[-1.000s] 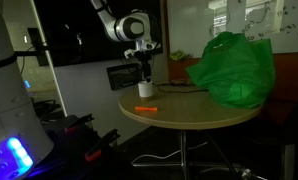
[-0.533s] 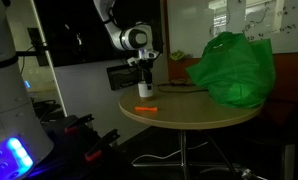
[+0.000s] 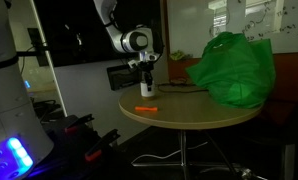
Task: Move the mug to the right
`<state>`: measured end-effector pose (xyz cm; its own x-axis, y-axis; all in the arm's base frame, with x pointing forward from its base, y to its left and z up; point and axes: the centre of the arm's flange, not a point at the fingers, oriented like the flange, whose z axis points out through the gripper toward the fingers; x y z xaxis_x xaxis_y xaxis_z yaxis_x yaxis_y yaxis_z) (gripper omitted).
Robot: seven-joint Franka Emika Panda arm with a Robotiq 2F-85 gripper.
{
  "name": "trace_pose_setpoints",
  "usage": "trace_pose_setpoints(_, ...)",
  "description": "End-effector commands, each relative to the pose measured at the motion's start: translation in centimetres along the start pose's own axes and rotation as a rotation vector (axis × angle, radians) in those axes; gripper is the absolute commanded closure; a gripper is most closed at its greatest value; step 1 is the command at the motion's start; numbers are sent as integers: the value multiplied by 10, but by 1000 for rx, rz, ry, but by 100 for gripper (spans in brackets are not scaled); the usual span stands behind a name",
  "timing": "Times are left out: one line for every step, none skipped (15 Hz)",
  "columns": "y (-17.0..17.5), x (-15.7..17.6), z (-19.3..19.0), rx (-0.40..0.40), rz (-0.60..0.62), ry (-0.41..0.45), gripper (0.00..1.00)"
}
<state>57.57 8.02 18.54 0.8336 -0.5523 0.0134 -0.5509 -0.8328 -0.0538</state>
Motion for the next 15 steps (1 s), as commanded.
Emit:
trace_pose_setpoints(7, -1, -11, 9, 7, -9, 97)
trace_pose_setpoints(11, -1, -16, 17, 15, -7, 97)
trace_pose_setpoints(16, 1, -18, 27, 19, -5, 97)
trace_pose_setpoints(21, 3, -25, 33, 25, 10, 97)
trace_pose_setpoints(28, 8, -32, 37, 36, 24, 97)
trace_pose_setpoints(36, 13, -39, 43, 49, 43, 97)
trace_pose_setpoints(45, 21, -46, 39, 70, 60, 97)
trace_pose_setpoints(55, 30, -51, 31, 84, 72, 97)
trace_pose_setpoints(66, 41, -54, 16, 108, 72, 97)
trace_pose_setpoints(76, 51, -56, 2, 130, 79, 97)
trace_pose_setpoints(87, 60, -54, -17, 144, 86, 97)
trace_pose_setpoints(96, 66, -52, -26, 155, 90, 97)
trace_pose_setpoints(105, 70, -49, -50, 170, 100, 97)
trace_pose_setpoints(112, 73, -45, -65, 171, 103, 97)
trace_pose_setpoints(119, 74, -41, -79, 170, 105, 97)
